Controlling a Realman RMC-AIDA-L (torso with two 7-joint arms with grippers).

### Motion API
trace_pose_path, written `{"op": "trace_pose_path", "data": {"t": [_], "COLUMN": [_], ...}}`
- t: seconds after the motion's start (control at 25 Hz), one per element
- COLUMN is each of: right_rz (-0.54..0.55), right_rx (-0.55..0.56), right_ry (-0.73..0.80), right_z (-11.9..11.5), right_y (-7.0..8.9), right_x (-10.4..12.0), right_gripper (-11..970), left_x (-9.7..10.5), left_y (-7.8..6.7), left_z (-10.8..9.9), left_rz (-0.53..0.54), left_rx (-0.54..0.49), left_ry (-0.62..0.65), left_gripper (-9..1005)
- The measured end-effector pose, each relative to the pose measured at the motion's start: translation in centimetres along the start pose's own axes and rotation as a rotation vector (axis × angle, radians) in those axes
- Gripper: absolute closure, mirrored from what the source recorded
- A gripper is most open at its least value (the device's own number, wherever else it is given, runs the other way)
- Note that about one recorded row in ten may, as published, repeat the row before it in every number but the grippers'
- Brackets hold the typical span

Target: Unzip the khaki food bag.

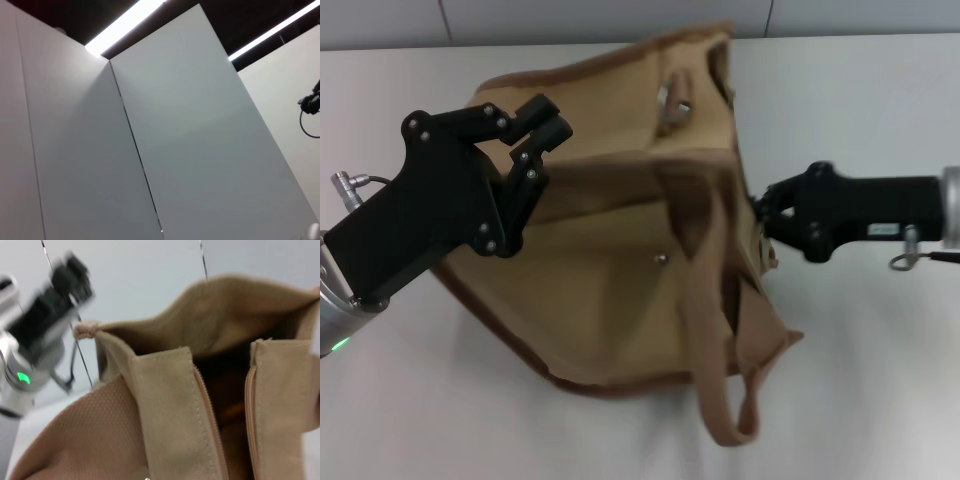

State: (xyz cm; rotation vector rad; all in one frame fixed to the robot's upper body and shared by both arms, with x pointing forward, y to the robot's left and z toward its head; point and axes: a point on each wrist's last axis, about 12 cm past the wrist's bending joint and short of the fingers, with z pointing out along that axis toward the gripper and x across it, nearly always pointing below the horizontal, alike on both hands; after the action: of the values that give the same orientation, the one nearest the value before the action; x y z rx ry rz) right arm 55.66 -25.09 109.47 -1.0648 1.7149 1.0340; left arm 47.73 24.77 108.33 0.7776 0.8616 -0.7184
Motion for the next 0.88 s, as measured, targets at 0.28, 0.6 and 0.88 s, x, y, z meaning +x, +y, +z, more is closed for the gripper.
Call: {"op": "trace_pose_path", "data": {"t": [0.28, 0.6, 0.88], "right_rz": [0.029, 0.059, 0.034], "right_rx": [0.011, 0.106, 0.106], "right_ry": [-0.154, -0.135, -0.126], "right_z": [-4.3, -6.5, -5.9], "right_y": [0.4, 0.3, 0.5], "right_x": [-0.6, 0.6, 1.1], "right_gripper": [930, 743, 526], "left_x": [-0.1, 0.0, -0.3], "left_y": [0.0, 0.2, 0.1], "left_z": [-0.5, -0.7, -1.2], "left_rz": [0.003, 0.002, 0.0], "left_rx": [-0.025, -0.043, -0.045], "left_ry": [0.007, 0.019, 0.012], "left_gripper": [815, 692, 691]}}
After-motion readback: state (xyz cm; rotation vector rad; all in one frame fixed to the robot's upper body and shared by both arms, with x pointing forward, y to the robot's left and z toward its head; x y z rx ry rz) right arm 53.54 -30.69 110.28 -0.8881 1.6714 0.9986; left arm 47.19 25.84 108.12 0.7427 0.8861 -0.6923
